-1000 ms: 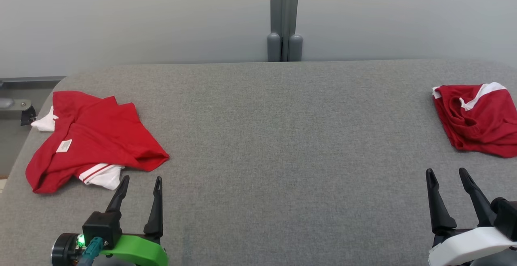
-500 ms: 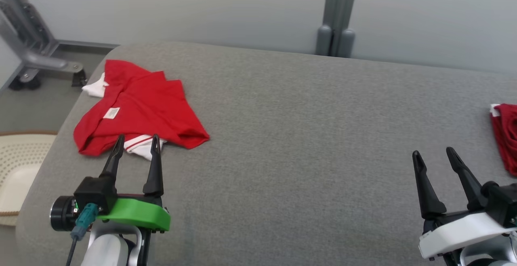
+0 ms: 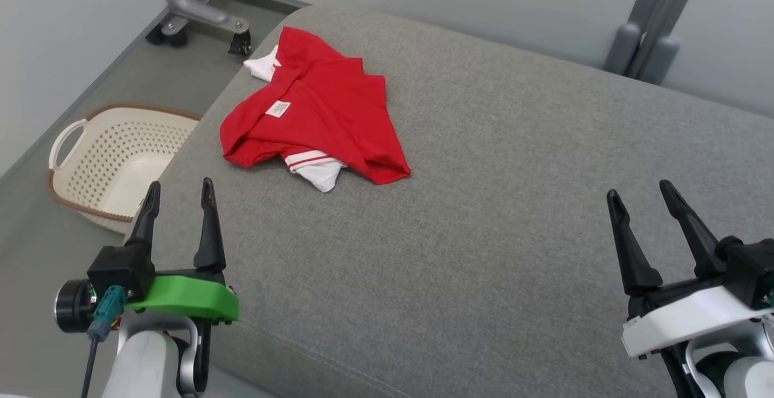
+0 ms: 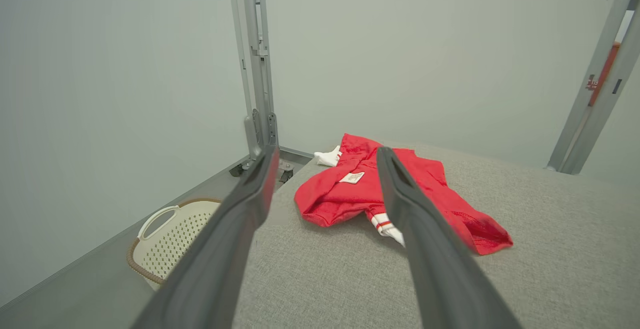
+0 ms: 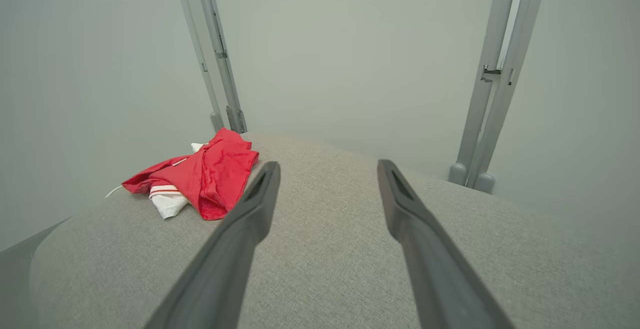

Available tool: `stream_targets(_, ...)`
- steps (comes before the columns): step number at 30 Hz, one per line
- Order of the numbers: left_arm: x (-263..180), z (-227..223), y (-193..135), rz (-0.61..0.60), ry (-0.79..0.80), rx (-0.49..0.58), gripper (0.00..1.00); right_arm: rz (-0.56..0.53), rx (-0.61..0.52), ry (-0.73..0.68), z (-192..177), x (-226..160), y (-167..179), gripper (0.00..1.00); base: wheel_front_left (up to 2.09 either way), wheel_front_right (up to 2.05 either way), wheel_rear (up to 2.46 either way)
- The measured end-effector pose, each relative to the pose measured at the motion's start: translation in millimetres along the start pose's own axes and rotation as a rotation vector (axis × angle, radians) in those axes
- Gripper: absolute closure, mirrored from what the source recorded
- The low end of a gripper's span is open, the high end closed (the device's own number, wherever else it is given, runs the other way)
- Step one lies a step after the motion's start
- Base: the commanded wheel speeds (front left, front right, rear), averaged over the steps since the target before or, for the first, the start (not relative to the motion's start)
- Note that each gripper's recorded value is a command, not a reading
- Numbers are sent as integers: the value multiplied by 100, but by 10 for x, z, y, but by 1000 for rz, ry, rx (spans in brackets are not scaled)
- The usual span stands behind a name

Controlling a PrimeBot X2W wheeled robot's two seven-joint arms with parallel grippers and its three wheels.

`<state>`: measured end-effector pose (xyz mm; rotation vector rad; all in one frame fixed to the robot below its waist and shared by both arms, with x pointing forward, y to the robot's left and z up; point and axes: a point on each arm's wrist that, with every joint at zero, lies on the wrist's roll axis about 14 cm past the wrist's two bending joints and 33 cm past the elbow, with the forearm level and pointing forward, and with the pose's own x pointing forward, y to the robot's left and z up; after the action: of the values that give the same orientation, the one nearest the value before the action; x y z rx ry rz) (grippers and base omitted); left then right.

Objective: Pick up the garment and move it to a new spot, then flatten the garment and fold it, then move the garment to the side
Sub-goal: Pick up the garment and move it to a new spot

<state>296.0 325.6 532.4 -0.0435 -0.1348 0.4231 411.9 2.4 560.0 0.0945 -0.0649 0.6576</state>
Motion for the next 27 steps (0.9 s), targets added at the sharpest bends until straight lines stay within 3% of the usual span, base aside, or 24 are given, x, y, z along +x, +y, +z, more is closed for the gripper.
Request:
stream_targets(5, 152, -25, -4, 11, 13, 1, 0, 64, -5, 3, -19, 245, 54, 0, 0, 0, 0)
stream_targets(12, 618, -360, -202, -40, 124, 5, 0, 72, 0, 36, -222, 463, -142, 0, 0, 0, 0)
stream_targets(18, 960, -1063, -443, -85, 344, -3, 0, 19, 36, 85, -551, 519, -436, 0, 0, 0, 0)
stream_targets(27, 1027, -1994, -644, -84, 628, -15, 0, -123, 68, 174, -1015, 288, -923, 0, 0, 0, 0)
